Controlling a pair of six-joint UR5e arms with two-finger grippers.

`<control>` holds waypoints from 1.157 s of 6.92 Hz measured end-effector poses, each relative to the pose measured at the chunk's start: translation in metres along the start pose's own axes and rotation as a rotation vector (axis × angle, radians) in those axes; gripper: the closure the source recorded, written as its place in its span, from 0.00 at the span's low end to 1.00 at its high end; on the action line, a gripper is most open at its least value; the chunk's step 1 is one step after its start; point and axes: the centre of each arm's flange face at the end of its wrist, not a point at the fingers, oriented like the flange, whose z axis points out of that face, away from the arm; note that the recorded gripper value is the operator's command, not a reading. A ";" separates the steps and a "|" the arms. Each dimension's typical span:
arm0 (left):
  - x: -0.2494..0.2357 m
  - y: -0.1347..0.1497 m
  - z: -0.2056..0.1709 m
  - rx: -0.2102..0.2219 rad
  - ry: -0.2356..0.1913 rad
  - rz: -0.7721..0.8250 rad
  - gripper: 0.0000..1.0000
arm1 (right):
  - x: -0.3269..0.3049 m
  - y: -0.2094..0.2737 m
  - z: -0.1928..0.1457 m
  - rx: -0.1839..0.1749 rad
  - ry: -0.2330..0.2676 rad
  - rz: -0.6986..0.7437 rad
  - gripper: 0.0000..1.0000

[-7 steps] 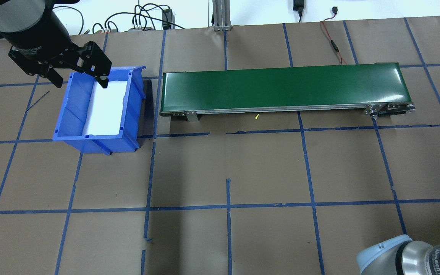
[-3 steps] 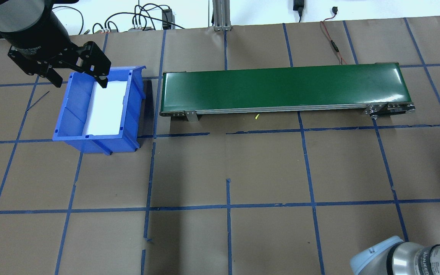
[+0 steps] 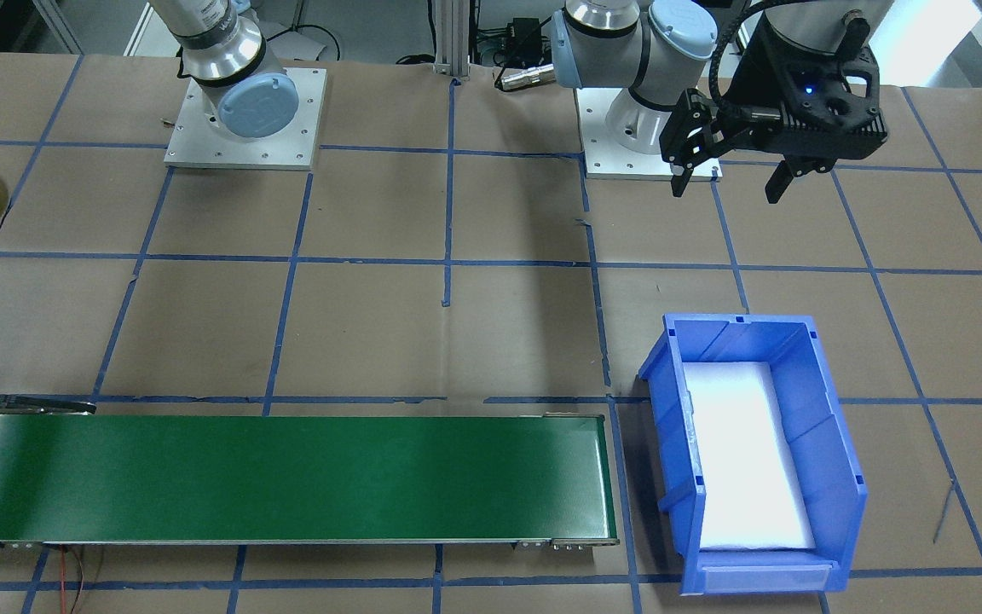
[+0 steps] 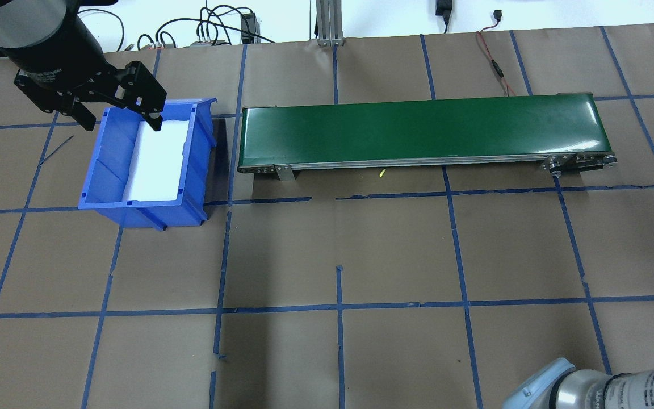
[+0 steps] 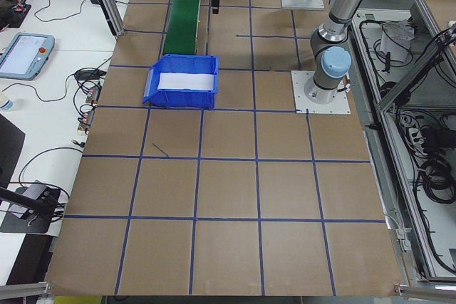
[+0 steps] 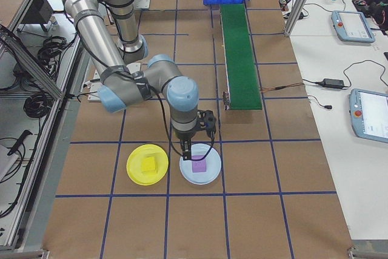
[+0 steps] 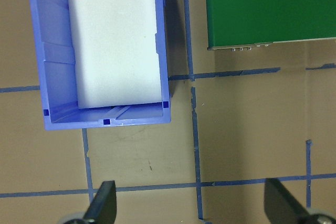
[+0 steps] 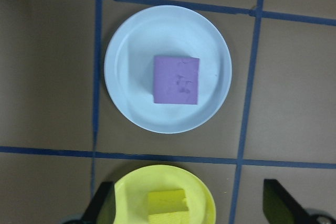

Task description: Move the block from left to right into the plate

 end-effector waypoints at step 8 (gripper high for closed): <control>0.005 0.002 0.003 -0.014 -0.006 -0.013 0.00 | -0.507 -0.082 -0.131 -0.085 -0.018 0.149 0.00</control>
